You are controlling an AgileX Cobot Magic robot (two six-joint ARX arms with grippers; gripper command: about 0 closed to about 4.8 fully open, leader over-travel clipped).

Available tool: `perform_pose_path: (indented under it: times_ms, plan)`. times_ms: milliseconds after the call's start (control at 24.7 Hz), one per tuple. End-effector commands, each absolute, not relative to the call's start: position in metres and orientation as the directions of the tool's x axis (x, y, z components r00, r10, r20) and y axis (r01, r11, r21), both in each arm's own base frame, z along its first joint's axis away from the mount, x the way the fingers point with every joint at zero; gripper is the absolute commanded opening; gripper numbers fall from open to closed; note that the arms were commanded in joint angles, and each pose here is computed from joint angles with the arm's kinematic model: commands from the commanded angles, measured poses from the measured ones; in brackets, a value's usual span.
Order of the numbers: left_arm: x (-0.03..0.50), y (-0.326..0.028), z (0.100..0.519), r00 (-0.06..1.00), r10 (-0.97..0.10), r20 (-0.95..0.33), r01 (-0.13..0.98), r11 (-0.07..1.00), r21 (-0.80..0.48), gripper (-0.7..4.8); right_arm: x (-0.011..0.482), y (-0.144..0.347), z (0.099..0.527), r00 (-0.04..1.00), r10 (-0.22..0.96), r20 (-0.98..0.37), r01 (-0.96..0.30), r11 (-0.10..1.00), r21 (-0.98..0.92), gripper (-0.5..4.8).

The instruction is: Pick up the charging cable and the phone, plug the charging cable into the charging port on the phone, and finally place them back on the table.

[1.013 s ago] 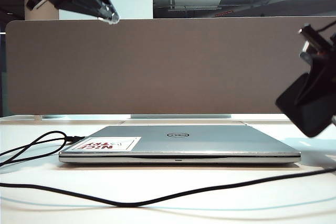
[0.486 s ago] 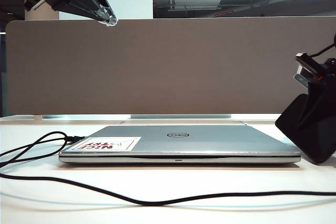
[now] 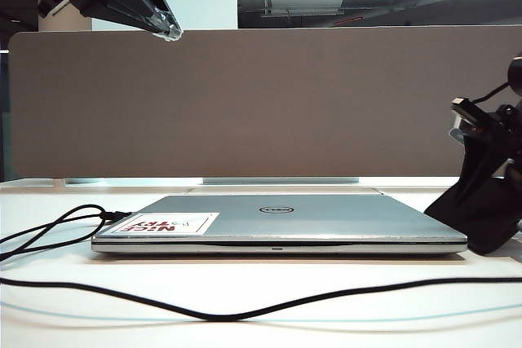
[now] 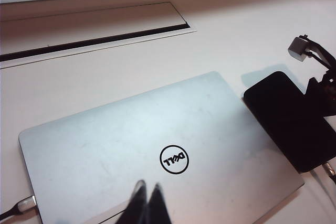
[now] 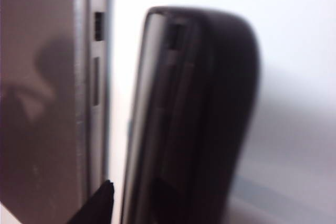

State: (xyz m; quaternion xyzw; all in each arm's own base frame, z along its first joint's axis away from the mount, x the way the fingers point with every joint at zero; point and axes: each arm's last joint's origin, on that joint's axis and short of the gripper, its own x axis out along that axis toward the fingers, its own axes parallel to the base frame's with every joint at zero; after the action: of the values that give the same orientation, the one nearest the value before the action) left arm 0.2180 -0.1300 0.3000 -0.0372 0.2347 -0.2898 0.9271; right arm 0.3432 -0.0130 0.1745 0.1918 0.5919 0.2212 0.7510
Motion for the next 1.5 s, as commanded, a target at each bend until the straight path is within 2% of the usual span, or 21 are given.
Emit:
perform_pose_path:
  times_ms: [41, 162, 284, 365, 405, 486, 648, 770, 891, 932, 1013, 1053, 1134, 1337, 1499]
  plan:
    - [0.218, -0.130, 0.302, 0.727, -0.558, -0.401, 0.525, 0.827, -0.200, -0.06, 0.349, -0.016, 0.194, 0.222, 0.477, -0.850, -0.136, 0.879, 0.458, 1.59]
    - [0.218, -0.130, 0.302, 0.727, -0.558, -0.401, 0.525, 0.827, -0.200, -0.06, 0.351, -0.019, 0.210, 0.202, 0.370, -0.907, -0.131, 0.928, 0.349, 1.58]
    - [0.218, -0.130, 0.302, 0.727, -0.558, -0.401, 0.525, 0.827, -0.201, -0.06, 0.349, -0.021, 0.224, 0.215, 0.326, -0.920, -0.123, 0.944, 0.306, 1.57]
    - [0.218, -0.130, 0.302, 0.725, -0.557, -0.404, 0.526, 0.827, -0.197, -0.06, 0.345, -0.020, 0.235, 0.246, 0.322, -0.914, -0.126, 0.946, 0.300, 1.02]
    - [0.217, -0.130, 0.302, 0.721, -0.555, -0.414, 0.524, 0.829, -0.198, -0.06, 0.341, -0.020, 0.246, 0.276, 0.320, -0.906, -0.138, 0.946, 0.292, 0.32]
    - [0.216, -0.129, 0.304, 0.714, -0.551, -0.433, 0.521, 0.831, -0.198, -0.06, 0.332, -0.017, 0.267, 0.344, 0.300, -0.890, -0.160, 0.953, 0.259, -0.06]
    - [0.210, -0.125, 0.312, 0.714, -0.550, -0.433, 0.520, 0.831, -0.198, -0.06, 0.310, -0.007, 0.307, 0.469, 0.301, -0.830, -0.212, 0.951, 0.225, -0.06]
    - [0.196, -0.117, 0.323, 0.721, -0.554, -0.416, 0.547, 0.824, -0.149, -0.06, 0.281, 0.010, 0.331, 0.631, 0.308, -0.712, -0.277, 0.947, 0.164, -0.06]
    - [0.182, -0.109, 0.332, 0.729, -0.558, -0.396, 0.552, 0.822, -0.142, -0.06, 0.252, 0.022, 0.338, 0.751, 0.258, -0.608, -0.250, 0.963, 0.101, -0.06]
    - [0.176, -0.106, 0.334, 0.730, -0.559, -0.394, 0.552, 0.822, -0.142, -0.06, 0.238, 0.025, 0.338, 0.796, 0.208, -0.569, -0.203, 0.976, 0.072, -0.06]
    - [0.167, -0.100, 0.337, 0.727, -0.557, -0.402, 0.552, 0.822, -0.140, -0.06, 0.215, 0.031, 0.335, 0.827, 0.135, -0.546, -0.139, 0.990, 0.034, -0.06]
    - [0.164, -0.099, 0.338, 0.725, -0.556, -0.406, 0.551, 0.822, -0.141, -0.06, 0.208, 0.032, 0.334, 0.831, 0.136, -0.540, -0.142, 0.989, 0.031, -0.06]
    - [0.156, -0.094, 0.338, 0.722, -0.554, -0.414, 0.549, 0.823, -0.145, -0.06, 0.187, 0.036, 0.329, 0.858, 0.167, -0.486, -0.177, 0.984, 0.027, -0.06]
    - [0.137, -0.083, 0.323, 0.725, -0.556, -0.407, 0.549, 0.823, -0.147, -0.06, 0.137, 0.035, 0.308, 0.924, 0.291, -0.248, -0.290, 0.956, 0.038, -0.06]
    - [0.120, -0.073, 0.301, 0.752, -0.572, -0.328, 0.558, 0.817, -0.144, -0.06, 0.113, 0.029, 0.287, 0.934, 0.301, -0.191, -0.299, 0.953, 0.039, -0.06]
